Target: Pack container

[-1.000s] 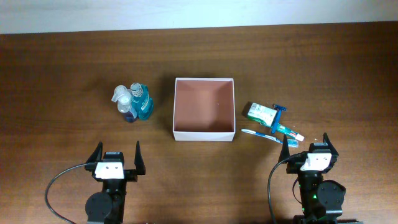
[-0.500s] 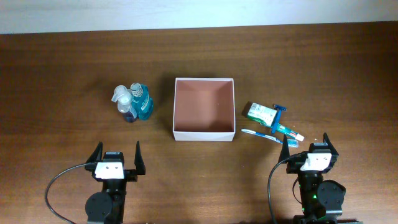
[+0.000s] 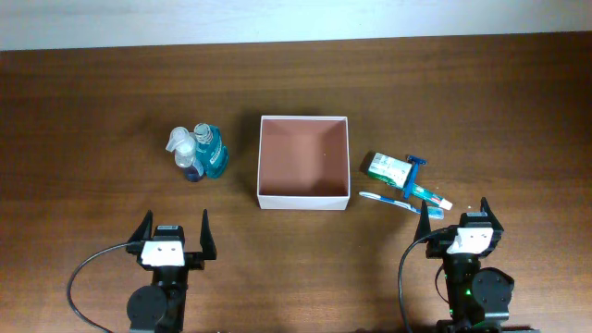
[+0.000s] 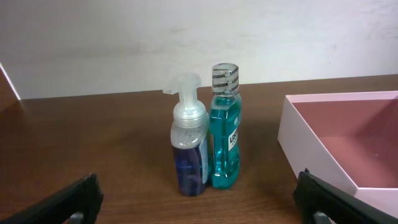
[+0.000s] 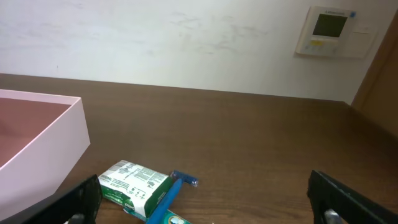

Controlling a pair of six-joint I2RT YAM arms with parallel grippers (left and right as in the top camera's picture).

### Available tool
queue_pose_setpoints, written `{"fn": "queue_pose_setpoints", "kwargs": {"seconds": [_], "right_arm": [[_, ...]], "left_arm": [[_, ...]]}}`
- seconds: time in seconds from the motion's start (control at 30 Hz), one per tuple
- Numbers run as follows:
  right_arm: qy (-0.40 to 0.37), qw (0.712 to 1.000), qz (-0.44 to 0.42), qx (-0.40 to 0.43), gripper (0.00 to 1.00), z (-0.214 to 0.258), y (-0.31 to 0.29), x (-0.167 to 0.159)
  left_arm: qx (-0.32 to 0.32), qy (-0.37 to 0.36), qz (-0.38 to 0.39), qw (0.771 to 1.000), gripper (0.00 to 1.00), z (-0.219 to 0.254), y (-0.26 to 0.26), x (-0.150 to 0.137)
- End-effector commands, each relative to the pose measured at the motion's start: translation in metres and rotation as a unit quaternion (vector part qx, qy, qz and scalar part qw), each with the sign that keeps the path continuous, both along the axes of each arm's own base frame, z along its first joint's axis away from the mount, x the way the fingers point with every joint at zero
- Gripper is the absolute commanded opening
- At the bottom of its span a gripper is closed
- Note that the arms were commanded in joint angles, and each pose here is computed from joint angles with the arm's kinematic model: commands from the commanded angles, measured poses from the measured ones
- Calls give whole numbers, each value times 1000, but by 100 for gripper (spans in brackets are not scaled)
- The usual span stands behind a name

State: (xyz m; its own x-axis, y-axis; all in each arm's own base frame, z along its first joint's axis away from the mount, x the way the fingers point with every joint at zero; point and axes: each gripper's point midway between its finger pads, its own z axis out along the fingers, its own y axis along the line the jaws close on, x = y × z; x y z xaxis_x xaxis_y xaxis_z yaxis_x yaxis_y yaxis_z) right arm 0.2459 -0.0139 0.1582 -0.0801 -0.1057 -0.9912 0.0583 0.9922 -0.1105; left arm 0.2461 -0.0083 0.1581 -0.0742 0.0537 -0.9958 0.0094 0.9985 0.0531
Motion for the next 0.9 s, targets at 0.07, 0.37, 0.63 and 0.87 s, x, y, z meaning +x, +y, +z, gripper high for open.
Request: {"fn": "queue_pose_setpoints", "kwargs": {"seconds": [0.07, 0.37, 0.63, 0.87], "right_arm": [[3, 1000, -1, 0, 99, -3, -1, 0], [3, 1000, -1, 0, 98, -3, -1, 0], [3, 1000, -1, 0, 98, -3, -1, 0], [3, 1000, -1, 0, 98, -3, -1, 0]], "left_arm": [[7, 0, -8, 1000, 99, 0, -3, 0], [7, -1, -8, 1000, 99, 0, -3, 0], [7, -1, -8, 1000, 99, 0, -3, 0], [-3, -7, -140, 990, 99, 3, -48, -7]]}}
